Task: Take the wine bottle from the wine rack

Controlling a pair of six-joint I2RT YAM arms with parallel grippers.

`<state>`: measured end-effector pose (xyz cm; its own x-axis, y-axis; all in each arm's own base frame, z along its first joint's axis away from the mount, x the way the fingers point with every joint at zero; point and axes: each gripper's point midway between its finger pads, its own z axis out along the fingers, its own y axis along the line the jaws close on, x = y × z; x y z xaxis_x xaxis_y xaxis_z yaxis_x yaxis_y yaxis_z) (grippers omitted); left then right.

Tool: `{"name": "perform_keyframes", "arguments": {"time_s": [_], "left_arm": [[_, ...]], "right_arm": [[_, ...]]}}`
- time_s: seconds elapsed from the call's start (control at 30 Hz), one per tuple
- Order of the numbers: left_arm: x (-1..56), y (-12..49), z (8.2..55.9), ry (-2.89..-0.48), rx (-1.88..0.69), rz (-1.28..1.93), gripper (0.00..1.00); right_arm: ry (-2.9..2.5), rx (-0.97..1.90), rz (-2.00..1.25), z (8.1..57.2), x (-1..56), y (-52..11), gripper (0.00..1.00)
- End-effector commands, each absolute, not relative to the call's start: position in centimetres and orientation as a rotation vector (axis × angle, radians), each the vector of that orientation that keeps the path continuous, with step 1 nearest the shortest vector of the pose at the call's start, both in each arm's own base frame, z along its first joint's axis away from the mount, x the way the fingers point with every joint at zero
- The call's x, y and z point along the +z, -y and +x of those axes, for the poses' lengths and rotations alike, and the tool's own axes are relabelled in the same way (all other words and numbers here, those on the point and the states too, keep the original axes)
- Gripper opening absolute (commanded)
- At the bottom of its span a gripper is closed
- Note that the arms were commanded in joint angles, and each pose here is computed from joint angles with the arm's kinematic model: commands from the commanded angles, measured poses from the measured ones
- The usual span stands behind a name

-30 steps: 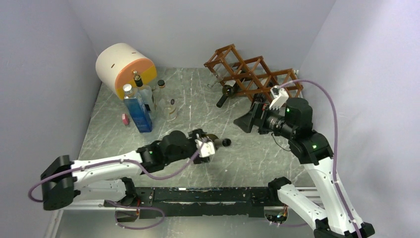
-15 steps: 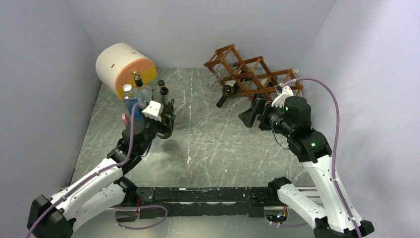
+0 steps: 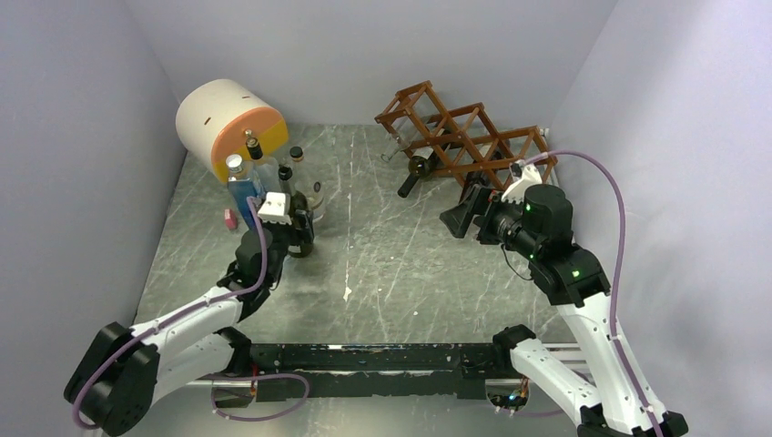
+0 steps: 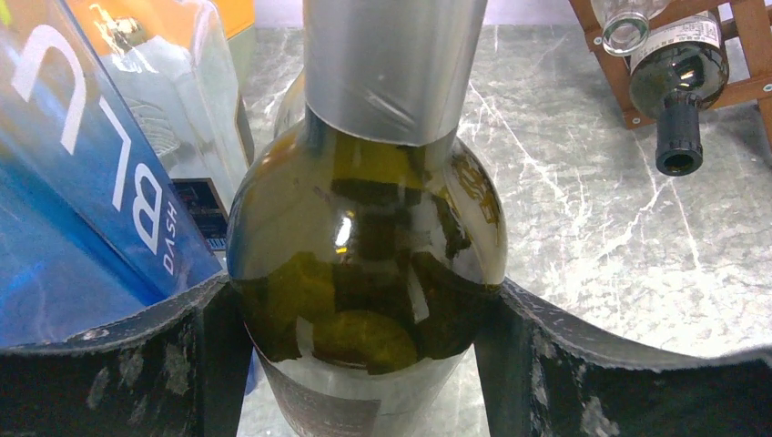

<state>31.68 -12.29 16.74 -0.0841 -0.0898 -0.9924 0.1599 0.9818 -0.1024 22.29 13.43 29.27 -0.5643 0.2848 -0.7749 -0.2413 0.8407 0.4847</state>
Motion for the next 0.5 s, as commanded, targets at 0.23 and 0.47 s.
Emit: {"name": "perform_keyframes", "arguments": {"time_s": [0.23,0.47], "left_arm": [[20.4,11.5,32.0,-1.408,-0.252,-0.047,0.36],[20.0,12.0,31.6,-1.450,-0.292,-0.037,1.00]], "right_arm": [[-2.013,0.710,0.034,22.4,29.2,-13.5,0.98],[-2.044,0.720,0.031,22.5,27.4,-13.9,0.98]]}}
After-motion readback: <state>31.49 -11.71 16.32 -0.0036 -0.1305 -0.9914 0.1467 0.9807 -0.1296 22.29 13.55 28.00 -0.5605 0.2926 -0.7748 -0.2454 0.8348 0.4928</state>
